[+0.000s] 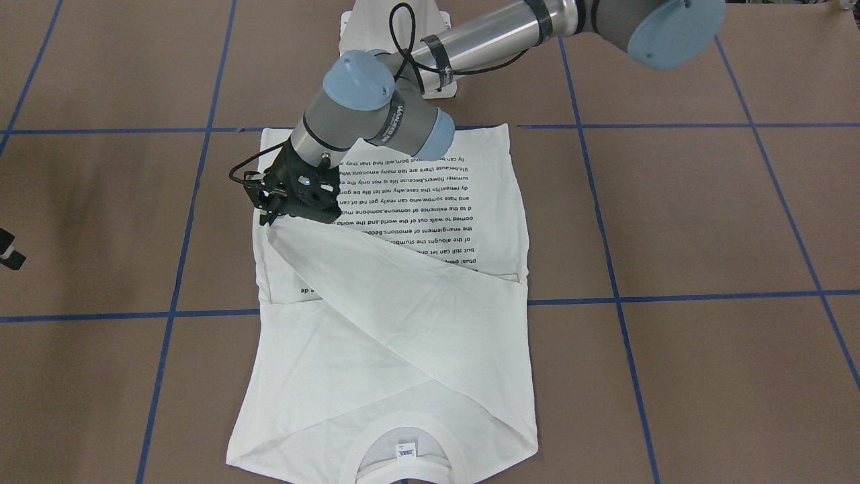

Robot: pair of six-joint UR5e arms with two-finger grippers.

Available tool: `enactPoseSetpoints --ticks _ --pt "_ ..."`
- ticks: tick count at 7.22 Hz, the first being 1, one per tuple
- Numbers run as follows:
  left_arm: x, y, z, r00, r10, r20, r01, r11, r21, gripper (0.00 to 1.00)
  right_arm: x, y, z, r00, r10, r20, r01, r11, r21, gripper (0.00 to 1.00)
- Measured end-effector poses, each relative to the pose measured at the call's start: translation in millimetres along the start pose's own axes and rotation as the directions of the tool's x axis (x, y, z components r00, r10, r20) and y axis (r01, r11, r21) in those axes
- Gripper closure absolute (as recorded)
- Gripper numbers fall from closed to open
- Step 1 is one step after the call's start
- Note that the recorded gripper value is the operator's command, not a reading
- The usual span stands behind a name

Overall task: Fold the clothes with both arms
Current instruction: 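Fold the grasped sleeve across the shirt body with the left gripper, then release the sleeve and withdraw the left gripper while the right gripper moves to the hem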

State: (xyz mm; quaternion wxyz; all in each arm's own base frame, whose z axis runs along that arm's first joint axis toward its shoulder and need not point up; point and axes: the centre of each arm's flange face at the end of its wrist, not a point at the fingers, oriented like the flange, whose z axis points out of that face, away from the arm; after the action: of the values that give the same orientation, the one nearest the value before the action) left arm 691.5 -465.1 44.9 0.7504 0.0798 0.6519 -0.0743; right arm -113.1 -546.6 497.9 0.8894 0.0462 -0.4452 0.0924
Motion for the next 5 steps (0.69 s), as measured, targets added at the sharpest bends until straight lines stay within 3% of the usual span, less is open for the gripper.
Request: enactPoseSetpoints --ticks 1,2,4,5 --pt "-1.1 -0.8 3.3 1.000 -0.001 0.004 0.001 1.000 0.021 0.24 1.8 1.7 0.7 1.000 0.004 0.002 -0.004 1.000 -0.006 0.00" --pt "-1.1 -2.3 4.2 1.000 -0.012 0.003 0.012 0.999 0.034 0.16 1.3 2.3 0.2 1.000 0.009 0.004 -0.009 1.000 -0.006 0.00" --pt "9.8 -6.4 -7.5 0.998 -0.063 -0.029 0.065 0.997 0.045 0.17 -24.8 13.3 2.6 0.999 0.032 0.020 -0.032 0.999 -0.014 0.00" --pt "16.8 -12.4 -29.3 0.995 -0.085 -0.052 0.087 0.996 0.038 0.18 -70.7 37.5 8.4 0.995 0.091 0.032 -0.090 0.996 -0.015 0.00"
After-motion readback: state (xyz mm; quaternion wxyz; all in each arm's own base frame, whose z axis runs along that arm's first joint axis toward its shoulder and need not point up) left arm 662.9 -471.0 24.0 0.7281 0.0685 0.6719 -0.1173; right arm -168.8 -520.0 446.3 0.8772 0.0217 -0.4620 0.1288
